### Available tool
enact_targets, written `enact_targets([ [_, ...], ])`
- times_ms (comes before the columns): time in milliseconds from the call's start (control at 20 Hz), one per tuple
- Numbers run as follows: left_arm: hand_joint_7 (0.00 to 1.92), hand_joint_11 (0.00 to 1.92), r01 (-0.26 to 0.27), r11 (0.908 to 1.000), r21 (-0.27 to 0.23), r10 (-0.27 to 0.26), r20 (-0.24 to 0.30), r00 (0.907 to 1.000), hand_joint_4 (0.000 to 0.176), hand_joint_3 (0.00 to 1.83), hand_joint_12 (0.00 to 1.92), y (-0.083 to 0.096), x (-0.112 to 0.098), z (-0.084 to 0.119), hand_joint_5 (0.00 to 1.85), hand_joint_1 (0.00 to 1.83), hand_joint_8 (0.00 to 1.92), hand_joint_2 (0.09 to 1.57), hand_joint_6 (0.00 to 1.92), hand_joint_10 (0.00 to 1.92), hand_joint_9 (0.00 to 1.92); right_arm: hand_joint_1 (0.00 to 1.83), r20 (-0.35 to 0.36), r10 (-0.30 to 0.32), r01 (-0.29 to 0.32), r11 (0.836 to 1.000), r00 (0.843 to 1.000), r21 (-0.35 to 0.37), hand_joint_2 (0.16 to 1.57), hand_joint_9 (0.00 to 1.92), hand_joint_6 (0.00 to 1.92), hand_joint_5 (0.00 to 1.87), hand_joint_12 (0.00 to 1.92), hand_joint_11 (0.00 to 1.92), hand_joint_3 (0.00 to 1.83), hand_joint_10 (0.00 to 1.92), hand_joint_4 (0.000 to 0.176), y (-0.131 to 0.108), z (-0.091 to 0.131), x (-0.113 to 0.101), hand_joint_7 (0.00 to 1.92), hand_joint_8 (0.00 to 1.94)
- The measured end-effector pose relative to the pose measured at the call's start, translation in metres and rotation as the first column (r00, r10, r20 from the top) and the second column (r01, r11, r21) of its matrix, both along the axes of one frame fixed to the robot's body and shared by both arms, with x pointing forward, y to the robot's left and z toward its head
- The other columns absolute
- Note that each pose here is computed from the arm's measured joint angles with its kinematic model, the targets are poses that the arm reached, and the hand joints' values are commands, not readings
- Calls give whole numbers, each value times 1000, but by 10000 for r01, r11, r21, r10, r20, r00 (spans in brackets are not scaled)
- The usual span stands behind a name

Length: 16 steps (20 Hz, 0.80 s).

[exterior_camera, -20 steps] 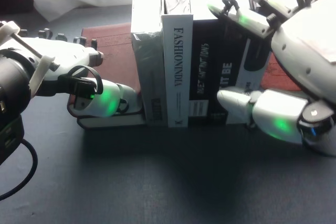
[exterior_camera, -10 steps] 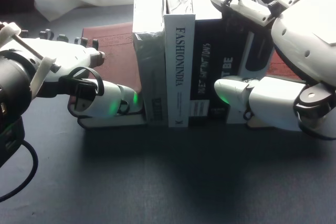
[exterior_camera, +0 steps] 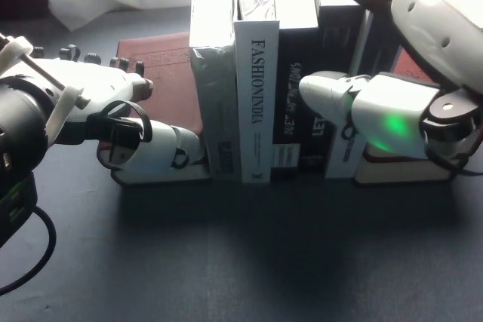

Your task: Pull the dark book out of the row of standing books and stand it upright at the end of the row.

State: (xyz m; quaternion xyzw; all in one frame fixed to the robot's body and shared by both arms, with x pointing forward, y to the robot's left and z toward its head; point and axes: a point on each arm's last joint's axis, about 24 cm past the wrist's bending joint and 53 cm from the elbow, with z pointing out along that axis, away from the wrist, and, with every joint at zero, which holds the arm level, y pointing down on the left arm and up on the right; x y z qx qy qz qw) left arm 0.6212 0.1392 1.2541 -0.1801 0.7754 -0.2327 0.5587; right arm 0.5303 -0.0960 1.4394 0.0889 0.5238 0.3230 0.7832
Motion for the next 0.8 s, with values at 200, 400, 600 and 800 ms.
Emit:
enact_targets([
  [200,147,0,-19,10000,-26,19,-7,10000,0,0,212,0,0,0,124,0,3,1227,1,3,133,0,-573,-306,296,9994,9979,-172,1162,0,0,0,0,0,0,0,0,-5,-13,7,0,0],
  [400,67,0,-33,10000,-21,33,-10,10000,0,0,25,1,0,0,54,0,4,1206,3,3,64,0,-1109,-370,349,9992,9931,-210,1158,0,0,0,0,0,0,0,0,-7,-27,16,0,0],
  [600,0,0,-44,10000,-18,44,-13,10000,0,0,0,1,0,0,4,0,0,1191,1,0,0,0,-1331,-291,267,9995,9907,-196,1164,0,4,13,0,0,0,0,0,-5,-32,17,11,4],
  [800,0,0,-46,10000,-25,46,-14,10000,0,0,0,1,0,0,0,0,0,1196,0,0,0,0,-1294,-194,151,9993,9914,-340,1166,0,4,17,0,0,1,0,0,-1,-33,12,8,2],
])
